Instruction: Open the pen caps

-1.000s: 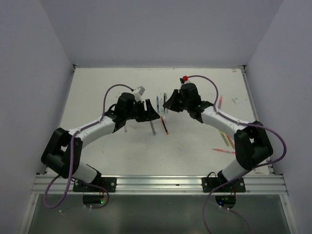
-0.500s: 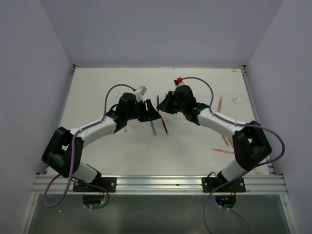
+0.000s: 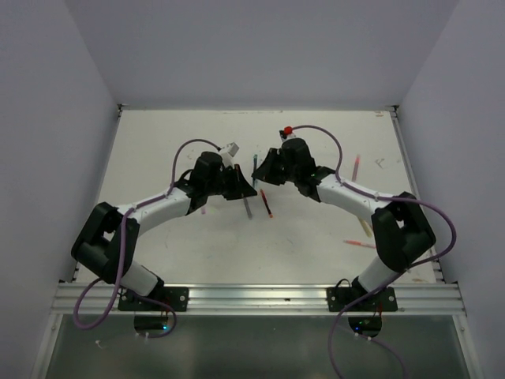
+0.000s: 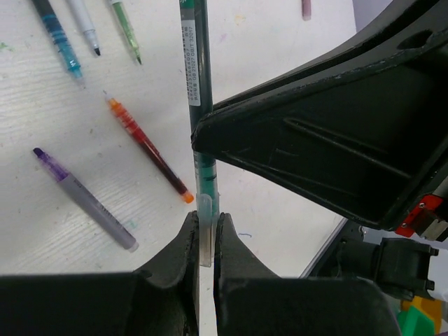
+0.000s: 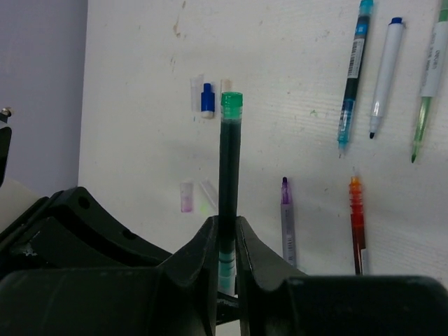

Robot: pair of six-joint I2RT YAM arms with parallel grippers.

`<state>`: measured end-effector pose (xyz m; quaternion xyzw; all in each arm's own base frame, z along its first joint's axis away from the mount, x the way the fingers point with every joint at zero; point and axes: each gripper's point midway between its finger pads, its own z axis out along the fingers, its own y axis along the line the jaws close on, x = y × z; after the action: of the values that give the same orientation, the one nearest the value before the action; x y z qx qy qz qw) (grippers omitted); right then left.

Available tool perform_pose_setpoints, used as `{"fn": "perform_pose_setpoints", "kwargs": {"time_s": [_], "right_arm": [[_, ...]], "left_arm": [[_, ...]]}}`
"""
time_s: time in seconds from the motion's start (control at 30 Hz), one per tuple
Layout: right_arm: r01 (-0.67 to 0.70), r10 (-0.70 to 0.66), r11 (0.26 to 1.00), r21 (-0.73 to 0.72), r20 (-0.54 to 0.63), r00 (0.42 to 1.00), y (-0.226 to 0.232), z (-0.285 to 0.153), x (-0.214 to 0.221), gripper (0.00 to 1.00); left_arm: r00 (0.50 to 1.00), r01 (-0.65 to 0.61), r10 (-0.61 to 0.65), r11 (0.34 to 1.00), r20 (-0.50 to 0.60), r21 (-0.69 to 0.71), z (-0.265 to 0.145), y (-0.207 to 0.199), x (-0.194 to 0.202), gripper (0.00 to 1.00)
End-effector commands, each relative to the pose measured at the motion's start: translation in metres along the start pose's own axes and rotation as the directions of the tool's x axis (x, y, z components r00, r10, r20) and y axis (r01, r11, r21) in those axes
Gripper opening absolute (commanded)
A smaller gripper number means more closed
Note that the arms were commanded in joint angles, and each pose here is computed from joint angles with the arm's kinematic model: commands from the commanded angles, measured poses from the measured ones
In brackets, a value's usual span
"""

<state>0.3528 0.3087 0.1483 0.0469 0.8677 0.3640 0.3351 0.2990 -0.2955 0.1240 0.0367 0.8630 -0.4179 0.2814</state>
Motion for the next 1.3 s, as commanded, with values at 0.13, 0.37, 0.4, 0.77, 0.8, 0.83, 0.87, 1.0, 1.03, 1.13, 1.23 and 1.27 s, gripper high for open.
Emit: {"fn": "perform_pose_setpoints", "kwargs": {"time_s": [0.13,0.37,0.4,0.77,0.8,0.83,0.87,1.0,1.03,1.13,1.23,1.27], "right_arm": [[0.019,-0.023,0.996,-0.089,-0.049,0.999,0.016,0.019,0.005,0.18],[0.002,-0.011,0.993,-0.121,-0.075,0.997,0.020,0.030,0.009,0.14],[0.000,-0.011,0.992,-0.127,-0.084,0.996,0.021,0.030,0.011,0.17],[0.002,-0.017,0.990,-0.144,-0.106,0.994,0.023,0.036,0.018,0.25],[0.003,-0.019,0.990,-0.142,-0.108,0.994,0.022,0.036,0.019,0.25],[0.005,-0.020,0.990,-0.142,-0.106,0.994,0.023,0.036,0.018,0.24],[0.008,-0.020,0.991,-0.133,-0.096,0.995,0.021,0.036,0.016,0.20],[0.034,-0.039,0.995,-0.091,-0.059,0.997,0.017,0.040,0.007,0.00],[0.047,-0.050,0.996,-0.079,-0.034,0.998,0.017,0.042,0.000,0.00],[0.039,-0.047,0.996,0.078,0.094,0.994,0.002,0.042,-0.031,0.00],[0.067,-0.116,0.937,0.342,0.126,0.985,-0.025,0.030,-0.044,0.00],[0.093,-0.157,0.920,0.381,0.140,0.978,-0.021,0.028,-0.047,0.00]], "left_arm": [[0.998,-0.067,0.066,0.998,0.017,0.021,-0.003,-0.011,-0.007,0.00],[0.997,-0.079,0.079,0.997,0.018,0.014,-0.004,-0.009,-0.007,0.00],[0.997,-0.082,0.082,0.997,0.016,0.012,-0.004,-0.009,-0.006,0.00],[0.995,-0.091,0.092,0.996,0.035,-0.024,-0.008,-0.004,-0.009,0.00],[0.995,-0.092,0.093,0.995,0.035,-0.024,-0.008,-0.004,-0.009,0.00],[0.995,-0.092,0.092,0.995,0.035,-0.025,-0.008,-0.004,-0.010,0.00],[0.995,-0.091,0.092,0.996,0.034,-0.026,-0.008,-0.004,-0.010,0.00],[0.996,-0.088,0.089,0.996,0.024,-0.018,-0.007,-0.003,-0.006,0.00],[0.996,-0.085,0.086,0.996,0.021,-0.019,-0.007,-0.002,-0.004,0.00],[0.994,-0.088,0.096,0.985,0.051,-0.148,-0.008,0.021,-0.008,0.00],[0.987,-0.067,0.125,0.887,0.098,-0.458,-0.028,0.067,-0.011,0.00],[0.984,-0.062,0.138,0.861,0.116,-0.505,-0.032,0.068,-0.012,0.00]]}}
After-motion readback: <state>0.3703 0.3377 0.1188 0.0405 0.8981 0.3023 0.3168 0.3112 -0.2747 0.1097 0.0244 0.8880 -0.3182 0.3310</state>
